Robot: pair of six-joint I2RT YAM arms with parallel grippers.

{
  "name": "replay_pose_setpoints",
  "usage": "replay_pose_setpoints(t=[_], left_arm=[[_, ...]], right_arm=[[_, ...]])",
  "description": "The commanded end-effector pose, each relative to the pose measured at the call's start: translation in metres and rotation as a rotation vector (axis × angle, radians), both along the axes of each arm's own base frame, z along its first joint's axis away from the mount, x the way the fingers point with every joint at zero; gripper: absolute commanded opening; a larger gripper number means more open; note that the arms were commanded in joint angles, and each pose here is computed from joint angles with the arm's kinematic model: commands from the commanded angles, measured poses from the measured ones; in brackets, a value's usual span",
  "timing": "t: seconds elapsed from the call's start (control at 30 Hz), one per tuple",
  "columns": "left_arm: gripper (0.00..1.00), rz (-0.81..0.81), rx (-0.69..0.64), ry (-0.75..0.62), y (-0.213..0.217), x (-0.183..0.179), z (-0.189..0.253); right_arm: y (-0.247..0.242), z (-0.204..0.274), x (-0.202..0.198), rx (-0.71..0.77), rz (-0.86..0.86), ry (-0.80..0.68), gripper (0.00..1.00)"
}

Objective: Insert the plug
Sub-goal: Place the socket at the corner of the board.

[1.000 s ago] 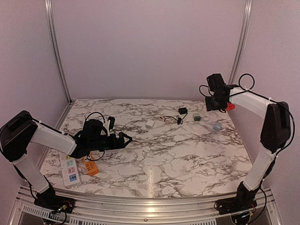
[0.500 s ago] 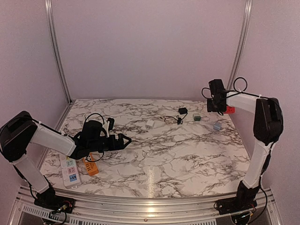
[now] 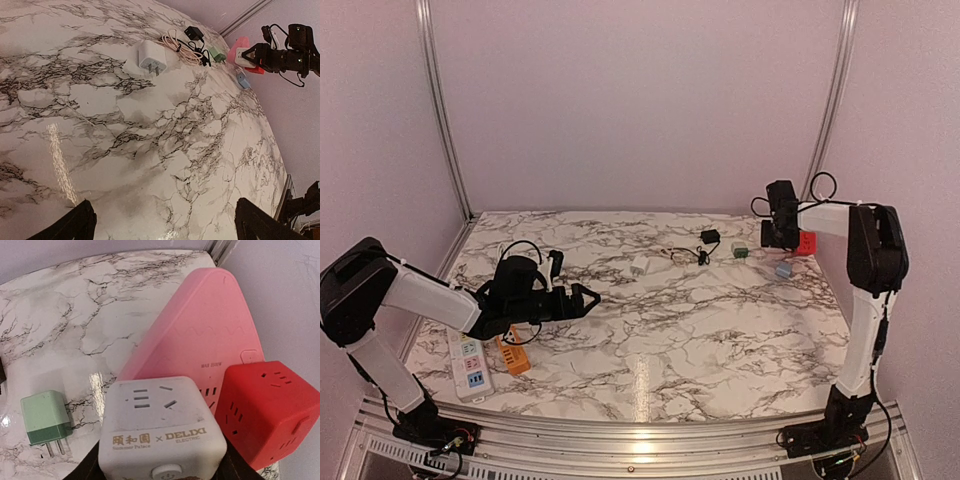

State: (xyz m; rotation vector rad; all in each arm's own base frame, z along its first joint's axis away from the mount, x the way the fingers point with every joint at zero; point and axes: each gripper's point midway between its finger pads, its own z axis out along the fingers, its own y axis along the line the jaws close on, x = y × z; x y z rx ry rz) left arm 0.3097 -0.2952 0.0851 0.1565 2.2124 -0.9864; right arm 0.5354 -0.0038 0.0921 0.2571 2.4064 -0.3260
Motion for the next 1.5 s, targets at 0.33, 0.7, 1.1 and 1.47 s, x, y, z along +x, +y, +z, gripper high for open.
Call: replay_pose_setpoints(t=[0.33, 0.7, 1.1, 1.47], left_arm=[[0.99, -0.015, -0.041, -0.022, -0.008, 0.003, 0.015], [0.99, -0.009, -0.029, -0.012, -0.005, 0.000, 0.009], [0.99, -0.013, -0.025, -0.008, -0.007, 0.000, 0.006], [0.99, -0.008, -0.022, -0.028, -0.006, 0.001, 0.011]], right_arm=[[-0.002, 0.030, 0.040, 0.009, -0.017, -0.136, 0.55], [-0.005, 0.029, 0.046, 0.038, -0.016, -0.140, 0.62], [-0.002, 0.029, 0.047, 0.043, -0.002, -0.139, 0.67], [0.013, 0.081, 0.038, 0.041, 0.069, -0.200, 0.87]])
